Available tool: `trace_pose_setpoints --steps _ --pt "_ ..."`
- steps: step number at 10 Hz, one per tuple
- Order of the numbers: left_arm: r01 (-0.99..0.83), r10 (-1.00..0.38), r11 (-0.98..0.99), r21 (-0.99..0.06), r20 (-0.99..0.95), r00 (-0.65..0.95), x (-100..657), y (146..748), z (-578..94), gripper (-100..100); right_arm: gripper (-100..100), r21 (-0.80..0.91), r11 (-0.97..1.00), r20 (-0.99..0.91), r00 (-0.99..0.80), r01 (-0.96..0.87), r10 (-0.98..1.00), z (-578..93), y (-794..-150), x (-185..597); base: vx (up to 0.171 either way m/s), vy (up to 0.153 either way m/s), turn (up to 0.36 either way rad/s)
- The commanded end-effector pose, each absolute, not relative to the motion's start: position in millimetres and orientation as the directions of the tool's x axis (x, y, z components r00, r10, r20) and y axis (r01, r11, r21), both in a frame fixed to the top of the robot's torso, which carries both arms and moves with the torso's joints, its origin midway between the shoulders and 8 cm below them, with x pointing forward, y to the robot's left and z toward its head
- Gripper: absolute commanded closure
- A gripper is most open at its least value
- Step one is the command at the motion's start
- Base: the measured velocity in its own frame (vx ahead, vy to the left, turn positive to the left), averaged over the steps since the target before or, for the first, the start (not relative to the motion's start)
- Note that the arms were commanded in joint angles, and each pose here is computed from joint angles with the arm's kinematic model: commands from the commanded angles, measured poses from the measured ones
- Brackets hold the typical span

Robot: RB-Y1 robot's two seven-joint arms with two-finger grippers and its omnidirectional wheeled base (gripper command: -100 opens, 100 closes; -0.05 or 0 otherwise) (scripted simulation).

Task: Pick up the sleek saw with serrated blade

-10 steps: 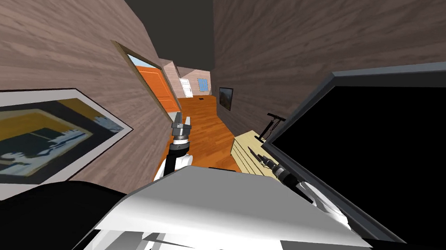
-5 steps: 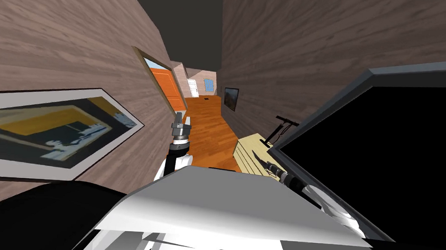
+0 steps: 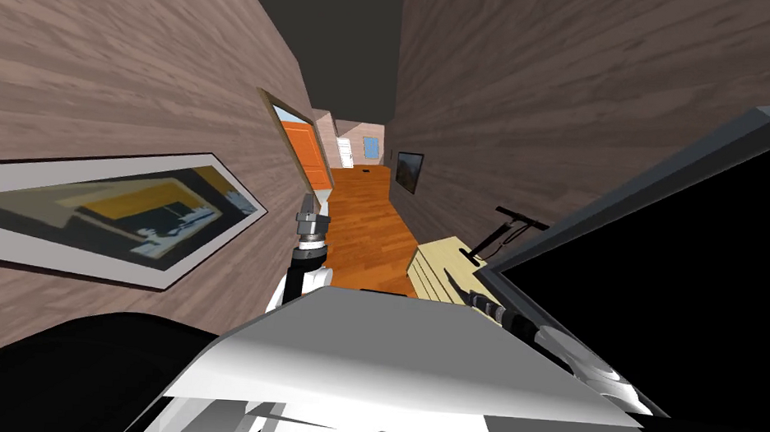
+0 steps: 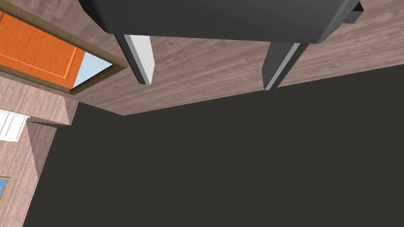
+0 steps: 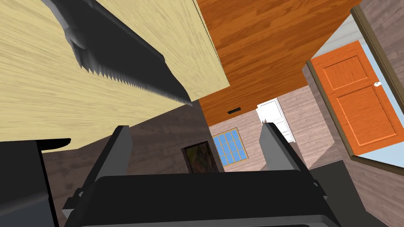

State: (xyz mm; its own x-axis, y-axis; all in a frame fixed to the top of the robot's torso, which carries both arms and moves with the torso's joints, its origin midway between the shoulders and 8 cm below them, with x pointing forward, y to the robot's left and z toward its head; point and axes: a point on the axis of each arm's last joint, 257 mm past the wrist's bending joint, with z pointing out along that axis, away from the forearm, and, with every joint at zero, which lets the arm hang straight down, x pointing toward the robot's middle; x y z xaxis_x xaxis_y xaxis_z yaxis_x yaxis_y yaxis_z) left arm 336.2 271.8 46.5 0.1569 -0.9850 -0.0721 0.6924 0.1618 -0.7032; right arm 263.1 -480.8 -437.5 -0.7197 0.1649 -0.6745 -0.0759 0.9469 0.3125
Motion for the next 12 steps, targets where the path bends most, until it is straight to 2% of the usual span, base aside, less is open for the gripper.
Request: trace_pose_setpoints --steps 1,6,9,12 --pt "0.692 -0.985 0.162 -0.703 -0.072 0.157 336.2 271.8 46.5 0 -100 0.291 0.955 -0.651 -0.744 -0.063 0.149 -444.2 -493.2 254.6 0.044 0.011 0.109" --pt "0.692 -0.985 0.162 -0.703 -0.072 0.157 336.2 271.8 46.5 0 -100 0.159 0.987 -0.468 -0.883 -0.032 0.047 -479.0 -556.5 176.7 0.046 0.032 0.228" --pt "0.692 -0.985 0.162 -0.703 -0.072 0.157 336.2 271.9 46.5 0 -100 0.123 0.992 -0.409 -0.912 -0.038 0.016 -485.4 -570.6 154.3 0.038 0.03 0.097" --pt "0.692 -0.985 0.162 -0.703 -0.072 0.157 336.2 271.9 46.5 0 -100 0.056 0.997 -0.26 -0.965 -0.044 -0.028 -493.8 -603.9 97.2 0.038 0.055 0.21"
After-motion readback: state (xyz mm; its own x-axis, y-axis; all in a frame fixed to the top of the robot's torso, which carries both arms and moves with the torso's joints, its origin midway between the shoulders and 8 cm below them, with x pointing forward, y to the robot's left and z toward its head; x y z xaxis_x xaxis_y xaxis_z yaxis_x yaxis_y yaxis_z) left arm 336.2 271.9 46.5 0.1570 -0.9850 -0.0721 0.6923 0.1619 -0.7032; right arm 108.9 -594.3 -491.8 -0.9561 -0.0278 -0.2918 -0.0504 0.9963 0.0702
